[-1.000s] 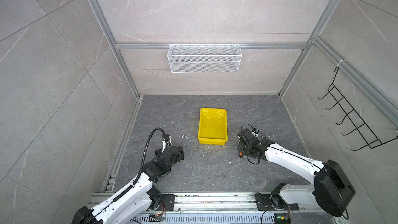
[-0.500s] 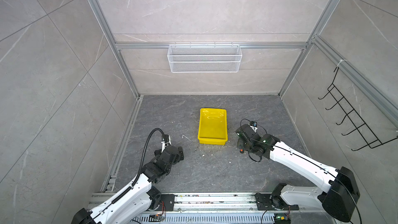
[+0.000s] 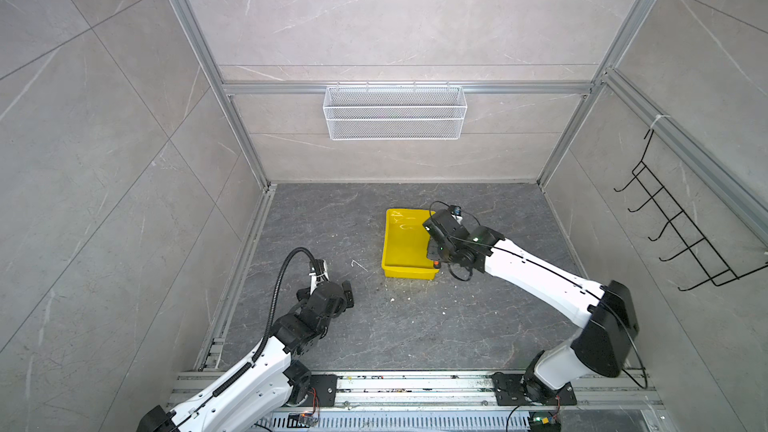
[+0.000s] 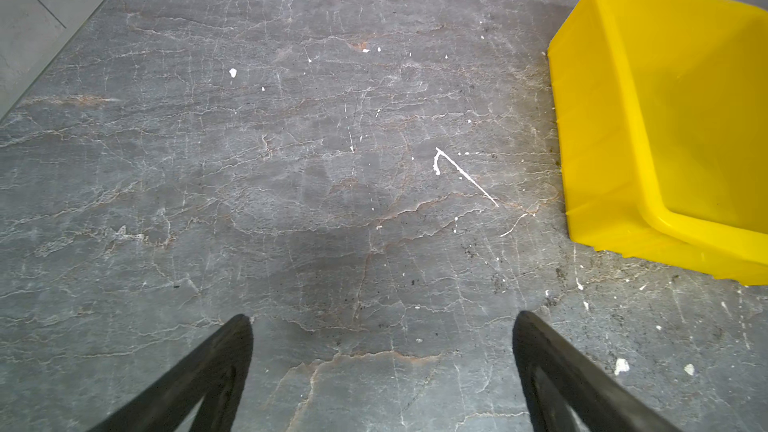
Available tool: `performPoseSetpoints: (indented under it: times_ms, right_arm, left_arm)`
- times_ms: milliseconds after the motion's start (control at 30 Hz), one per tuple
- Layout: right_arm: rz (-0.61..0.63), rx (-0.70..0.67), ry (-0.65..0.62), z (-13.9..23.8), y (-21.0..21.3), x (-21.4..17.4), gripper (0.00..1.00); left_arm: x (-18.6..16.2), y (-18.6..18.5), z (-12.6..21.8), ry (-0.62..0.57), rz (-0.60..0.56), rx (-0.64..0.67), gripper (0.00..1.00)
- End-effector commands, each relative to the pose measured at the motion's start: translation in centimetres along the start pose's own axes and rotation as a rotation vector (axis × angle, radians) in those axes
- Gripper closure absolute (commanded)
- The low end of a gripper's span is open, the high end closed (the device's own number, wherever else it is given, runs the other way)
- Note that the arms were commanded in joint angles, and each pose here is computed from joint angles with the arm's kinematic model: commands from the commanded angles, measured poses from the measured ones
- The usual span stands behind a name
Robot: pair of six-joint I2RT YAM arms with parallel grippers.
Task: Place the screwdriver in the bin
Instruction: 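Lift the screwdriver with the right gripper over the yellow bin and release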
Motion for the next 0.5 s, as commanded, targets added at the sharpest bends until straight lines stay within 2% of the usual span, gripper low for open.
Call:
performPoseSetpoints:
  times_ms: [0, 300, 467]
  right_arm:
    - [0.041, 0.020, 0.006, -1.5, 2.3, 1.1, 0.92]
    - [0.072, 0.058, 0.077, -8.8, 8.3, 2.5, 0.92]
    - [0.069, 0.032, 0.130, -11.6, 9.8, 2.4, 0.92]
  left_arm:
    - [0.7, -0.2, 0.1, -0.022, 0.013, 0.010, 0.01]
    - [0.7, -0.4, 0.0, -0.016, 0.004, 0.014, 0.00]
    - [1.0, -0.6, -0.1, -0.045, -0.001, 0.003, 0.00]
Point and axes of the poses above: each gripper's point midway between its finger pads, its own z axis back along the fingers, its own y axis along the line the jaws close on, x = y × z, the point moved 8 cm from there along z, back along the fingers, and after that the axes turned 6 degrees about z, right-handed, at the moved point
